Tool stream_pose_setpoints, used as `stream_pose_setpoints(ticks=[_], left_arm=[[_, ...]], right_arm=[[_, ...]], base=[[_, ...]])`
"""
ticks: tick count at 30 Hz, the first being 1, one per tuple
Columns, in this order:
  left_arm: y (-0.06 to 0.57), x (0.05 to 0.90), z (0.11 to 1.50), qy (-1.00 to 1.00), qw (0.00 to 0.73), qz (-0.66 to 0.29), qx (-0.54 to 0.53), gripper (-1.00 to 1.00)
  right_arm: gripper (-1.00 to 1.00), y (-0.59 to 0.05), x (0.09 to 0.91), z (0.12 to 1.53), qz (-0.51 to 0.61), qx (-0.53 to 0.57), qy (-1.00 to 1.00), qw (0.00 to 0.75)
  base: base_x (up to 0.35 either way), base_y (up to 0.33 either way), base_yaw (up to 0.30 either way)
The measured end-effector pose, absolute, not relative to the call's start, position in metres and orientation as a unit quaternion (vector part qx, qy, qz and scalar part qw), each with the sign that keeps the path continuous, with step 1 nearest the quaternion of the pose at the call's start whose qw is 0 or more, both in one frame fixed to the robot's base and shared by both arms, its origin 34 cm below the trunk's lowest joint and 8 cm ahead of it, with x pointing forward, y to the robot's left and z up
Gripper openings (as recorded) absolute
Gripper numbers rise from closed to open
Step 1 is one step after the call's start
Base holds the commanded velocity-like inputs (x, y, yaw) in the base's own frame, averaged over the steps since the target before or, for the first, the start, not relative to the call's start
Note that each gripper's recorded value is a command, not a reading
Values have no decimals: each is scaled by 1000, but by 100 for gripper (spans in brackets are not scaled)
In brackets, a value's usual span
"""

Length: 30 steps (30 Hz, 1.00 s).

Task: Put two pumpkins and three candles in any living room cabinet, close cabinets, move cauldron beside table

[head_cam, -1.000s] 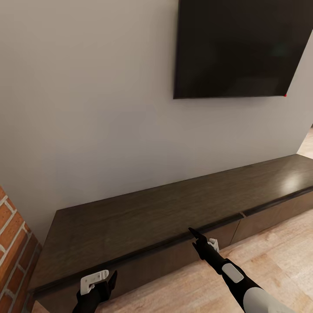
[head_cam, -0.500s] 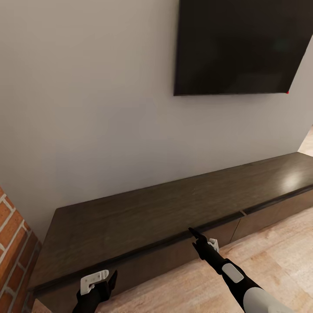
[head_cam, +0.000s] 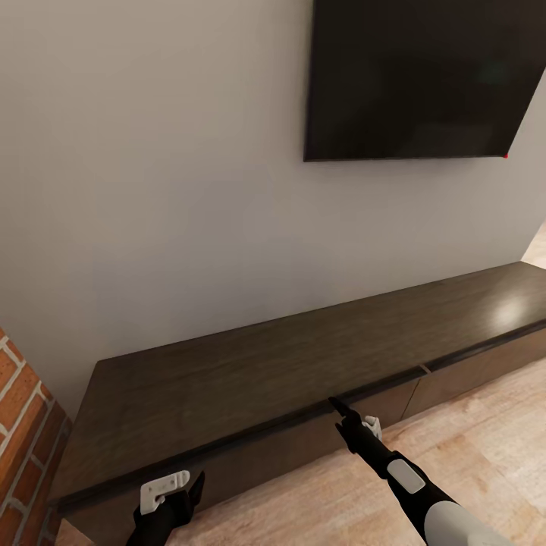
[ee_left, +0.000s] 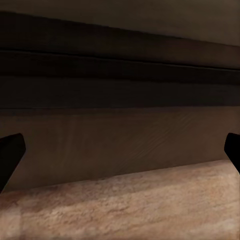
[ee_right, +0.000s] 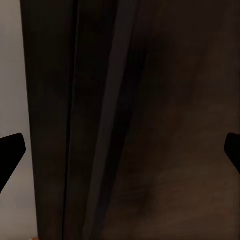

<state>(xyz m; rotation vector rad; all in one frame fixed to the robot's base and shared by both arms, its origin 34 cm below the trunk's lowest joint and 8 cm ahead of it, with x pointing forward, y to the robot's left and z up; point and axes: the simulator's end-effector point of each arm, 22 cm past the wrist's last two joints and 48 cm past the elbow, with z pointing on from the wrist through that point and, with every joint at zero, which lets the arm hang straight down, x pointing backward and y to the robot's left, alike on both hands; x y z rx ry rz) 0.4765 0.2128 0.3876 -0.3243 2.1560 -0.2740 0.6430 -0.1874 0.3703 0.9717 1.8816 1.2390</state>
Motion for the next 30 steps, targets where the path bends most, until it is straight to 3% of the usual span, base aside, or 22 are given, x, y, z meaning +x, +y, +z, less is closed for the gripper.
stream_pose_setpoints(ticks=[14, 15, 30], left_arm=[[213, 477, 388, 874, 455, -110, -131, 100], [213, 477, 388, 874, 455, -110, -130, 100], [213, 477, 387, 874, 455, -110, -131, 100]], right_arm=[[100, -186, 643, 370, 475, 371, 723, 336], [-100, -186, 643, 370, 475, 371, 724, 336], [-100, -187, 641, 367, 470, 368, 728, 337]], base=[[31, 0, 0], [4, 0, 0], [0, 0, 0]])
